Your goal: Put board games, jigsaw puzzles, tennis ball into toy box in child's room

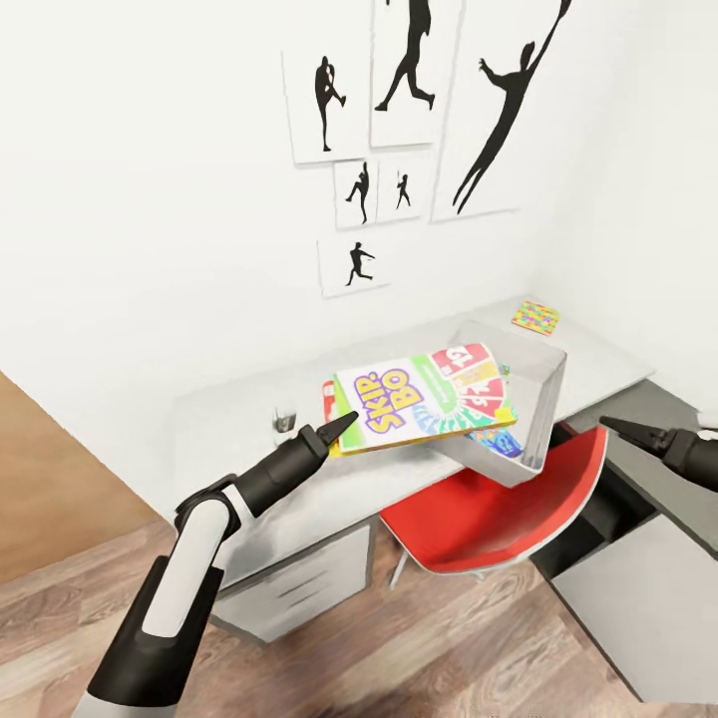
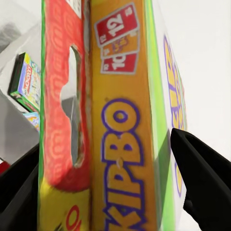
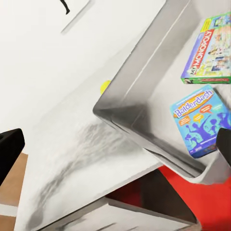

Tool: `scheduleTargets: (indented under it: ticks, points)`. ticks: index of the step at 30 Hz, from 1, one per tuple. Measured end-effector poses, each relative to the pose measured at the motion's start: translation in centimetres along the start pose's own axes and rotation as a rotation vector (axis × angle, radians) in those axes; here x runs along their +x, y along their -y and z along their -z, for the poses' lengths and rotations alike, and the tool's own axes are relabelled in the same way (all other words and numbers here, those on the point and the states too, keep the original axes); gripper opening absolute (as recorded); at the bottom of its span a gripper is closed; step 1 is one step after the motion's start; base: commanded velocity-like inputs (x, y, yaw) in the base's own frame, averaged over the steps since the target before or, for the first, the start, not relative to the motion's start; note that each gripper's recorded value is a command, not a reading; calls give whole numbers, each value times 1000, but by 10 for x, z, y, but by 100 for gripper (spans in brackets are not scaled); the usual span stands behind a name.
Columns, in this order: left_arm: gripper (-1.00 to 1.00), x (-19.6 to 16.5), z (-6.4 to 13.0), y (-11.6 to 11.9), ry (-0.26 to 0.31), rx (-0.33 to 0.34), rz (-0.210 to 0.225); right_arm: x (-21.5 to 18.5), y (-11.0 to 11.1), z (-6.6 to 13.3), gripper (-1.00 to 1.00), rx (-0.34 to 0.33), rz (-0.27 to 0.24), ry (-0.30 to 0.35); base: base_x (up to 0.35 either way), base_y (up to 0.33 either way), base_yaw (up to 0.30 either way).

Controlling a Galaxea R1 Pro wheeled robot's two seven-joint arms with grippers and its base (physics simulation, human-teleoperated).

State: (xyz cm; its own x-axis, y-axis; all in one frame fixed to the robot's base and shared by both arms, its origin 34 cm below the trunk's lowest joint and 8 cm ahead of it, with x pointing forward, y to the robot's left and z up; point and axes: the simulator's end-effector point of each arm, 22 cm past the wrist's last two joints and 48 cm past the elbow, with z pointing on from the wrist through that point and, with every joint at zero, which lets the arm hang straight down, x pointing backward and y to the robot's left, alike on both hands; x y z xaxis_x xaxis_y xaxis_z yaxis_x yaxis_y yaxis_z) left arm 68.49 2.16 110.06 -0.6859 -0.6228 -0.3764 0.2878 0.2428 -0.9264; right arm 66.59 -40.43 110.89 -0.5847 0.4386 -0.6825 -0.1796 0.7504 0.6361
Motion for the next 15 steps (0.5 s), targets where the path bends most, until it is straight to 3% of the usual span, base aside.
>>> scheduleTargets:
  ticks: [5,9,10,11,15]
  points:
    - [-100,2,-5,0,2,-21,0,-1,0,0,100,0,1,1,0,0,-280]
    - [-100,-6,-17,-3,25,-82,-21,-1,-1,1,100,-1,2,2,0,0,-264]
    - [-100,-22,-28,-5,56,-148,-75,-1,-1,1,100,-1,2,2,0,0,-231]
    - [-100,-23,-29,-1,58,-138,-64,-1,-1,1,100,0,2,2,0,0,-194]
    - [-100,-59,-50,2,141,-271,-136,-1,-1,0,100,-1,0,3,0,0,-115]
